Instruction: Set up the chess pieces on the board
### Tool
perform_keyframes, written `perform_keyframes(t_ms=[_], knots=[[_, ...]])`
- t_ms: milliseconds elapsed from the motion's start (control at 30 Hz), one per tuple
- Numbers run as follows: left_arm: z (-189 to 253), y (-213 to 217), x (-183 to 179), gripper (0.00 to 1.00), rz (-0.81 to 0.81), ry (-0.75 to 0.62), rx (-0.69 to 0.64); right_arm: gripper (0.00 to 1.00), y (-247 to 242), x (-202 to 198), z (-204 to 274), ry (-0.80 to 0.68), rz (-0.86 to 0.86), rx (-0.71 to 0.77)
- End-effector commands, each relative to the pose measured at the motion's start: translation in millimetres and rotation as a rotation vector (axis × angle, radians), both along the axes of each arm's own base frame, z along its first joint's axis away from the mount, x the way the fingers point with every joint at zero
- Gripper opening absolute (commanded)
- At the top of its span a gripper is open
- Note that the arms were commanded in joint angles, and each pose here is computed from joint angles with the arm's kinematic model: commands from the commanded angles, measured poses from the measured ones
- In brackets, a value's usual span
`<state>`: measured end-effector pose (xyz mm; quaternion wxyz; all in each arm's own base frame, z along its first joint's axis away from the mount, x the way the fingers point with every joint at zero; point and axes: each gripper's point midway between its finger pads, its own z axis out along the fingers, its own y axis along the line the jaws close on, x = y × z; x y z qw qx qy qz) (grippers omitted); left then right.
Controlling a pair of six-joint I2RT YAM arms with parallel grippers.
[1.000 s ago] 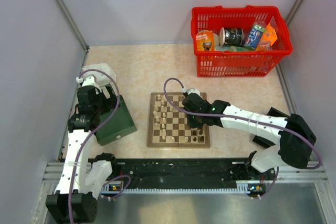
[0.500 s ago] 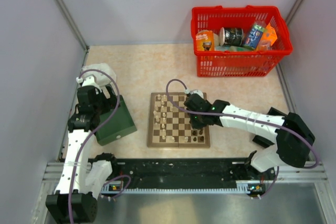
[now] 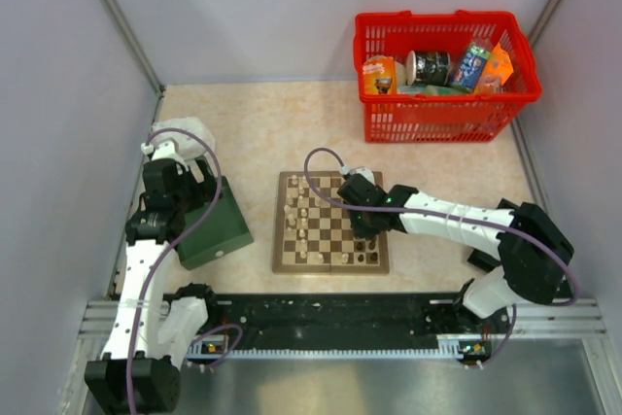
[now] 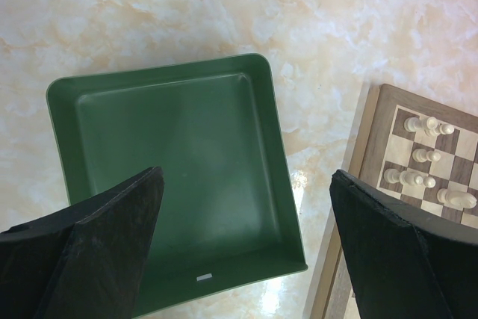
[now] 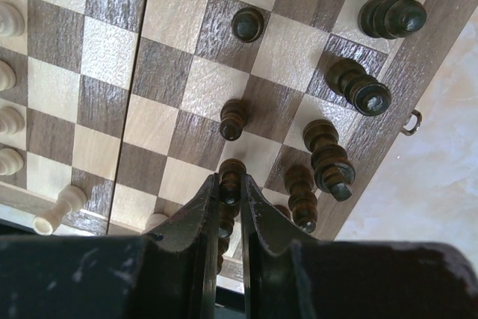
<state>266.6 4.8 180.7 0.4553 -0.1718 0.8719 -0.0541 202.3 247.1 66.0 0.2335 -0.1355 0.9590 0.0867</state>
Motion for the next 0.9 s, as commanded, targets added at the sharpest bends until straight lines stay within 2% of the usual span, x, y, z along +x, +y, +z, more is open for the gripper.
perform_keyframes(t_ms=[0, 467, 867], knots=[[8.8, -0.4, 3.9, 0.99, -0.004, -0.038, 0.002, 0.13, -4.6, 10.5, -4.9, -0.025, -0.031, -0.017], [7.3, -0.2, 4.0, 0.99, -0.003, -0.034, 0.002, 0.13, -8.0, 11.0, -7.8, -0.021, -0.048, -0.027], [8.9, -0.1, 4.6, 0.99, -0.003, -0.038, 0.003, 0.24, 2.2, 10.8, -0.2, -0.02, -0.017, 0.02]])
